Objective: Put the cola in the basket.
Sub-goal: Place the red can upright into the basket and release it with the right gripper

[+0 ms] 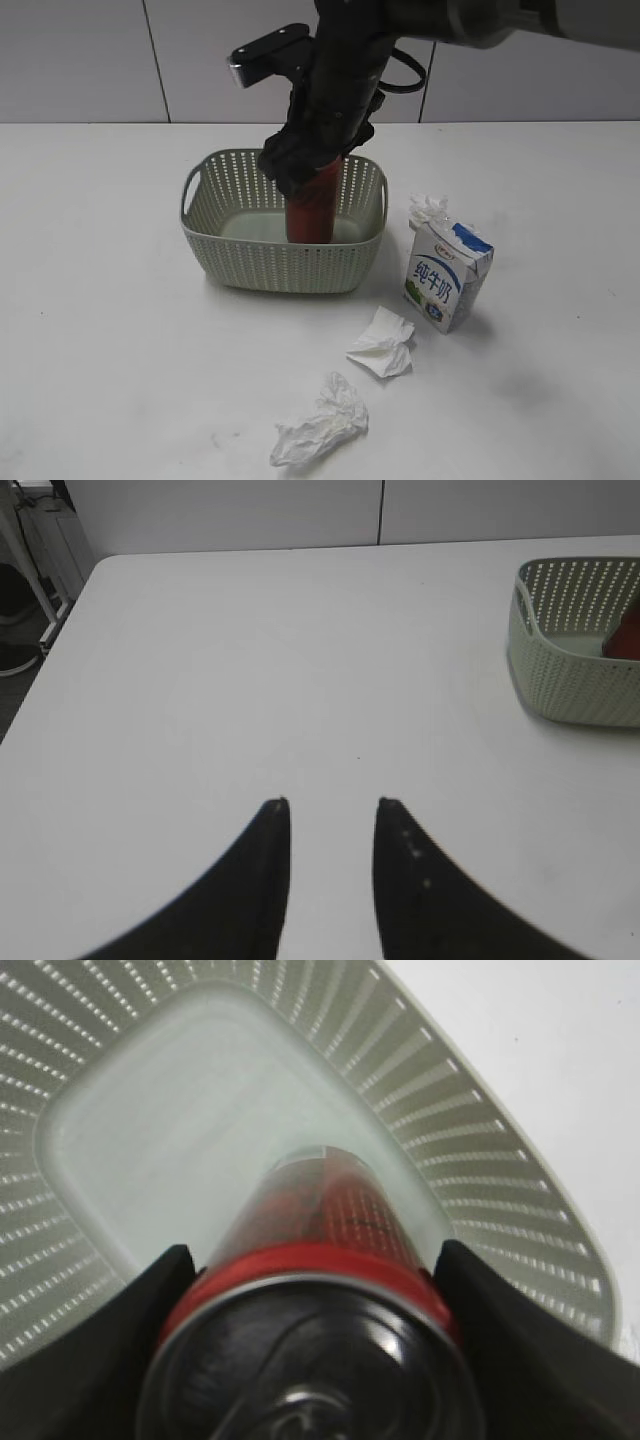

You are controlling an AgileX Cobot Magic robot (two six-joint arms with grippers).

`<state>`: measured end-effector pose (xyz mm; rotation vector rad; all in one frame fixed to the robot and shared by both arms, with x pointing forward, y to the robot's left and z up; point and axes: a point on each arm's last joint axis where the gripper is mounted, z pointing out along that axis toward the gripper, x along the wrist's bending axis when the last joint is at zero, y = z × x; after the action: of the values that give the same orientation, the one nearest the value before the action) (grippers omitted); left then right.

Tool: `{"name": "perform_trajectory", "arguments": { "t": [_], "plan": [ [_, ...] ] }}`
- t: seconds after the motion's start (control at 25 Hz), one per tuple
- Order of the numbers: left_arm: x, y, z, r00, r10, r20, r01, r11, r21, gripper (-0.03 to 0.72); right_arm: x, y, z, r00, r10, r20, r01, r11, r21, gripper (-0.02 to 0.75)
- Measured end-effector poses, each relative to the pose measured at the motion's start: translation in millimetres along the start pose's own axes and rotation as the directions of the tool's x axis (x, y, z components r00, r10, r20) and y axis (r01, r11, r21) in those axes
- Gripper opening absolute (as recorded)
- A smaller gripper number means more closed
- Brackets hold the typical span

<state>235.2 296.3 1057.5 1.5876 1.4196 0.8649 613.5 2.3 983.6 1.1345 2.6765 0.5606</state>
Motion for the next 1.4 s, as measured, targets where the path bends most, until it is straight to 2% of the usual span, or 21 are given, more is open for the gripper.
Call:
{"name": "perform_trajectory", "arguments": {
  "t": [0.44, 0.6, 0.76, 0.92, 1.08, 1.24, 1.4],
  "plan": [
    [0.0, 0.0, 0.0, 1.0, 0.0, 0.0, 0.0, 1.0, 0.0, 0.228, -0.1, 0.9, 9.1, 1.0, -0.007, -0.002, 0.007, 1.0, 0.0, 0.521],
    [0.0, 0.0, 0.0, 1.0, 0.0, 0.0, 0.0, 1.0, 0.0, 0.228, 0.1, -1.2, 10.7, 1.0, -0.004, -0.005, 0.004, 1.0, 0.023, 0.638],
    [0.0, 0.0, 0.0, 1.0, 0.0, 0.0, 0.0, 1.0, 0.0, 0.228, 0.0, 4.2, 0.3, 1.0, 0.027, -0.007, -0.026, 0.999, 0.036, 0.656],
    [0.0, 0.0, 0.0, 1.0, 0.0, 0.0, 0.0, 1.0, 0.0, 0.228, -1.1, 22.6, -25.3, 0.999, 0.047, -0.005, -0.047, 0.999, -0.018, 0.656],
    [0.0, 0.0, 0.0, 1.0, 0.0, 0.0, 0.0, 1.0, 0.0, 0.228, -2.6, 45.4, -58.1, 0.997, 0.076, -0.002, -0.075, 0.988, -0.132, 0.656],
    [0.0, 0.0, 0.0, 1.0, 0.0, 0.0, 0.0, 1.0, 0.0, 0.228, -12.2, 57.6, -84.7, 0.991, 0.136, -0.001, -0.133, 0.969, -0.209, 0.654],
    [0.0, 0.0, 0.0, 1.0, 0.0, 0.0, 0.0, 1.0, 0.0, 0.228, -48.5, 46.6, -90.7, 0.974, 0.225, 0.029, -0.219, 0.966, -0.138, 0.647]
  ]
}}
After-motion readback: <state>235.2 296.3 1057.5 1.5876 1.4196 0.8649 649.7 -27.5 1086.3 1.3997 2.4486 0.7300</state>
